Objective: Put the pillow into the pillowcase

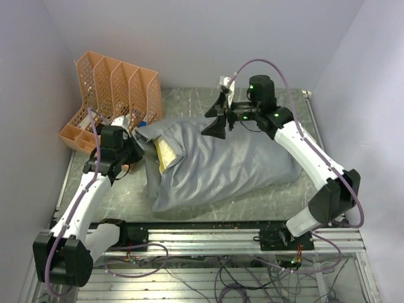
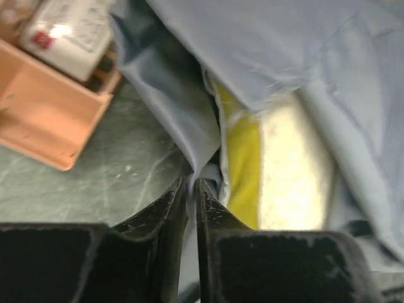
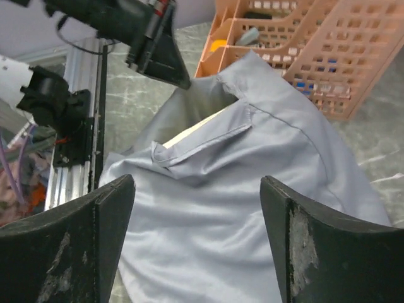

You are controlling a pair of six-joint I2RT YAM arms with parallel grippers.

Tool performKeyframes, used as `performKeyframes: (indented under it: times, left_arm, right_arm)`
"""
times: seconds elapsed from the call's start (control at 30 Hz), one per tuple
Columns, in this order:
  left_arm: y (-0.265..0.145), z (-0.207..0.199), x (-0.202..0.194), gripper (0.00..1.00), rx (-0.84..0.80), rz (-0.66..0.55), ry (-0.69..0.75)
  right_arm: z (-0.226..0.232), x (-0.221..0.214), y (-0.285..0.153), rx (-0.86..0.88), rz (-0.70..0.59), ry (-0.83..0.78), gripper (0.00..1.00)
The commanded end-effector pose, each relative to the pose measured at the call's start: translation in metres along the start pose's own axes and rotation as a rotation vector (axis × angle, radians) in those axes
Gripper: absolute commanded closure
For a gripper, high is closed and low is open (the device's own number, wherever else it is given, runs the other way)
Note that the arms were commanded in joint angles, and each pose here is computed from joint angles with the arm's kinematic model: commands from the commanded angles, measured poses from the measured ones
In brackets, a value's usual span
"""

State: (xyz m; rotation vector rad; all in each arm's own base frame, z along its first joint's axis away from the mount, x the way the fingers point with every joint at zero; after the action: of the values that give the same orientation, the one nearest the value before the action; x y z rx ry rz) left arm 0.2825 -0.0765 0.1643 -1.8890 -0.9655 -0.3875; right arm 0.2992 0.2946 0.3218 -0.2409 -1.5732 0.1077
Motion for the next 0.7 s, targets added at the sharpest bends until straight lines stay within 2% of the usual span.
performKeyframes:
  times: [0.0, 0.07, 0.17, 0.2, 0.37, 0.53, 0.57, 0.63, 0.67]
  left_arm:
    - [-0.025, 0.041, 0.009, 0.66, 0.27, -0.098, -0.053]
    - [-0.046, 0.042, 0.023, 0.47, 0.311, -0.18, -0.071]
    - [-0.077, 0.036, 0.038, 0.15, 0.3, -0.281, -0.069]
    - [-0.085, 0.034, 0.04, 0.12, 0.294, -0.29, -0.065]
    - [-0.109, 0.008, 0.036, 0.12, 0.139, -0.282, -0.041]
    - [-0.132, -0.016, 0.033, 0.16, -0.016, -0.315, -0.058]
    - [-0.137, -0.019, 0.033, 0.16, -0.034, -0.322, -0.062]
    - [-0.147, -0.022, 0.032, 0.16, -0.058, -0.338, -0.071]
    - [-0.152, -0.023, 0.032, 0.17, -0.069, -0.345, -0.071]
  right_arm:
    - [-0.01, -0.086, 0.055, 0.001, 0.191, 0.247, 0.27]
    - [0.007, -0.107, 0.086, 0.089, 0.265, 0.288, 0.35]
    - [0.032, -0.113, 0.117, 0.156, 0.301, 0.285, 0.37]
    - [0.042, -0.113, 0.128, 0.167, 0.315, 0.266, 0.37]
    - [0.051, -0.125, 0.155, 0.103, 0.39, 0.229, 0.33]
    - [0.046, -0.153, 0.181, 0.097, 0.45, 0.268, 0.34]
    - [0.045, -0.158, 0.189, 0.098, 0.46, 0.268, 0.39]
    - [0.043, -0.165, 0.205, 0.097, 0.473, 0.272, 0.56]
    - [0.041, -0.169, 0.213, 0.096, 0.479, 0.276, 0.62]
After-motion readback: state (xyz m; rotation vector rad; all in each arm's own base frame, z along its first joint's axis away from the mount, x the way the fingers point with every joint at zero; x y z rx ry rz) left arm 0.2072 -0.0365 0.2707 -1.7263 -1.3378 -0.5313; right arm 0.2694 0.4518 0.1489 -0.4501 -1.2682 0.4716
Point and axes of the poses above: each gripper's point midway between its finger pads, its own y axis out along the fingers, its own z axis along the line the jaws close on, x = y × z, the point moved 2 cm from there along -y, back along the fingers, and after that the axes turned 7 degrees about -y, right-handed, at the moved point
